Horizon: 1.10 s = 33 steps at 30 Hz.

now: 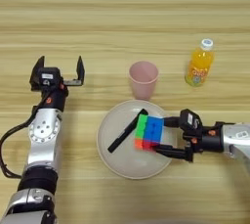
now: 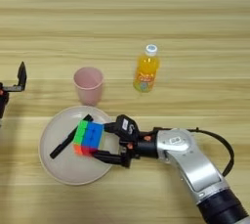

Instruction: Move the objects on the table

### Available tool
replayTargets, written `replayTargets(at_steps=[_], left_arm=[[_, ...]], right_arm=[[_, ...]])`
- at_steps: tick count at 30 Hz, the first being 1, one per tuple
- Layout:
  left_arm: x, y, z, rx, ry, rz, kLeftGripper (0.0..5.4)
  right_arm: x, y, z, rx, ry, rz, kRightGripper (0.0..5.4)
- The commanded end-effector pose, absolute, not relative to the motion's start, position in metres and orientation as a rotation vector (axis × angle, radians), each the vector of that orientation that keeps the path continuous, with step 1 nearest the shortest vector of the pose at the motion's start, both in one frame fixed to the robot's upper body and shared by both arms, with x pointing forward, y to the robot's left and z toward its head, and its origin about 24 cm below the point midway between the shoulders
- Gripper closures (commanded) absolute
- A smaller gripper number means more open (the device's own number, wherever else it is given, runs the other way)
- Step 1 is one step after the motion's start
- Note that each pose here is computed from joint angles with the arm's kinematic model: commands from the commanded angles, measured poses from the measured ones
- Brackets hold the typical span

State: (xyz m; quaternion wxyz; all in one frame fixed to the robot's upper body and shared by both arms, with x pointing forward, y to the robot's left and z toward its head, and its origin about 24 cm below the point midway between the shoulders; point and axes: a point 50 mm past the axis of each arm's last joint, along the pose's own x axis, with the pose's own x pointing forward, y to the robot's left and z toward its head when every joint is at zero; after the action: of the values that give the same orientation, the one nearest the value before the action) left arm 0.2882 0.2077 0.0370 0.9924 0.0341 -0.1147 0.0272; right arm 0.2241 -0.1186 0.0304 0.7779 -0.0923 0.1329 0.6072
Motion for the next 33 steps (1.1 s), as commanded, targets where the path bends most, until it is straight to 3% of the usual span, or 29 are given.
replayTargets(at_steps=[1,8,21,25,33], left_arm=[[0.289,0.206,0.039,0.076,-0.24,0.051,0.0],[0.289,0.206,0.039,0.076,-0.24,0.051,0.0],[0.29,0.206,0.039,0.074,-0.238,0.049,0.0],[0.29,0.205,0.039,0.075,-0.236,0.049,0.0],[0.29,0.204,0.038,0.076,-0.236,0.048,0.0]], right_arm=[[0.228,-0.115,0.029,-0.221,0.276,1.322,2.06],[0.229,-0.113,0.023,-0.22,0.288,1.321,2.01],[0.231,-0.113,0.027,-0.213,0.263,1.315,0.4],[0.234,-0.111,0.038,-0.196,0.21,1.307,0.03],[0.239,-0.116,0.082,-0.122,0.033,1.266,0.03]])
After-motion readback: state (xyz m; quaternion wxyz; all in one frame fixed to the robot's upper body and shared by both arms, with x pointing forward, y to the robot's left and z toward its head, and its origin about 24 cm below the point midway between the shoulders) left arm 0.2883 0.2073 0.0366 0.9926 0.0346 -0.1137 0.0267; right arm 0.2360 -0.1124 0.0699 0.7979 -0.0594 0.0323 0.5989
